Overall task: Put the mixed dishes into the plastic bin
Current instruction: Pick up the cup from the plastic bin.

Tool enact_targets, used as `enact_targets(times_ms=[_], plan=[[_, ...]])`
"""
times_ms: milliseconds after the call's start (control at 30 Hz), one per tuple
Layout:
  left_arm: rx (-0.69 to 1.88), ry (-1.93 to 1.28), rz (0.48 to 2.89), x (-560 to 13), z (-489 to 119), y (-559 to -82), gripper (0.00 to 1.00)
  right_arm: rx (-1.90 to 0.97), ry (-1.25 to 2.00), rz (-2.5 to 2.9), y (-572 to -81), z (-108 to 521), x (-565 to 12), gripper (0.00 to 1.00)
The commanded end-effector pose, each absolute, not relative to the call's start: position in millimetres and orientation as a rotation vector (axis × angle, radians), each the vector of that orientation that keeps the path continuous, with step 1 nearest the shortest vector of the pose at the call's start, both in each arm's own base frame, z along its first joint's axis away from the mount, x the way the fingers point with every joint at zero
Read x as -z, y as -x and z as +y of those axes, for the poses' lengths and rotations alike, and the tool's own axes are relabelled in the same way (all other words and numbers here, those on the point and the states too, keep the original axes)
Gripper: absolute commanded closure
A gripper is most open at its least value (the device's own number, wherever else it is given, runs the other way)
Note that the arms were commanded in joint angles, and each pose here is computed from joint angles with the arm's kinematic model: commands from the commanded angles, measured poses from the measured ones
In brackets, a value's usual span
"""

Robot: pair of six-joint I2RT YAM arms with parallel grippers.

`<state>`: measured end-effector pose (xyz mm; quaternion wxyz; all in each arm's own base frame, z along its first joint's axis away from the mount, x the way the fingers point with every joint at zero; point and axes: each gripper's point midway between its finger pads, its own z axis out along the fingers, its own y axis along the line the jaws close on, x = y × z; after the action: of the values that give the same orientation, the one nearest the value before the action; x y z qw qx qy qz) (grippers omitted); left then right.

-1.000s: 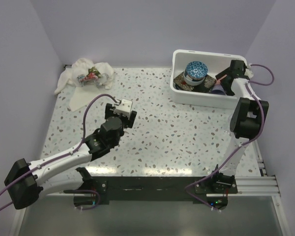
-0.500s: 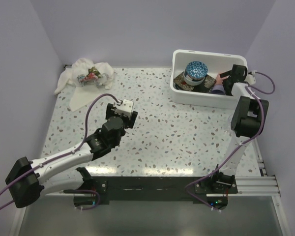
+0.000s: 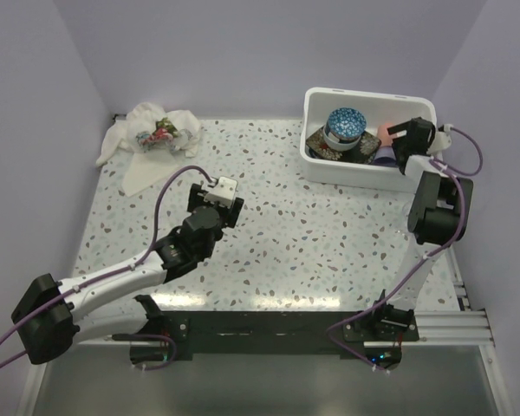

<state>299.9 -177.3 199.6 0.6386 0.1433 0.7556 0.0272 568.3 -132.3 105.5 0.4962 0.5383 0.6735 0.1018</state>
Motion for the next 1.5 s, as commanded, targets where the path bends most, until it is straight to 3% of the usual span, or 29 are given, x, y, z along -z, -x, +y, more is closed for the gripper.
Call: enact_targets(times_ms=[0, 367, 800, 1467], plan=[[-0.043, -0.300, 1.685, -210, -181, -303, 0.21, -0.359, -1.147, 1.462, -585, -122, -191, 0.02], [-0.040, -0.303, 1.684, -210, -181, -303, 0.21, -0.354, -1.080, 1.469, -588, -119, -211, 0.03], [-0.033, -0.307, 1.680, -211, -183, -302, 0.21, -0.173, -1.259, 1.761, -529, -115, -186, 0.01], [-0.042, -0.310, 1.683, -209, -182, -302, 0.21, -0.190, -1.421, 1.795, -555, -117, -123, 0.02]])
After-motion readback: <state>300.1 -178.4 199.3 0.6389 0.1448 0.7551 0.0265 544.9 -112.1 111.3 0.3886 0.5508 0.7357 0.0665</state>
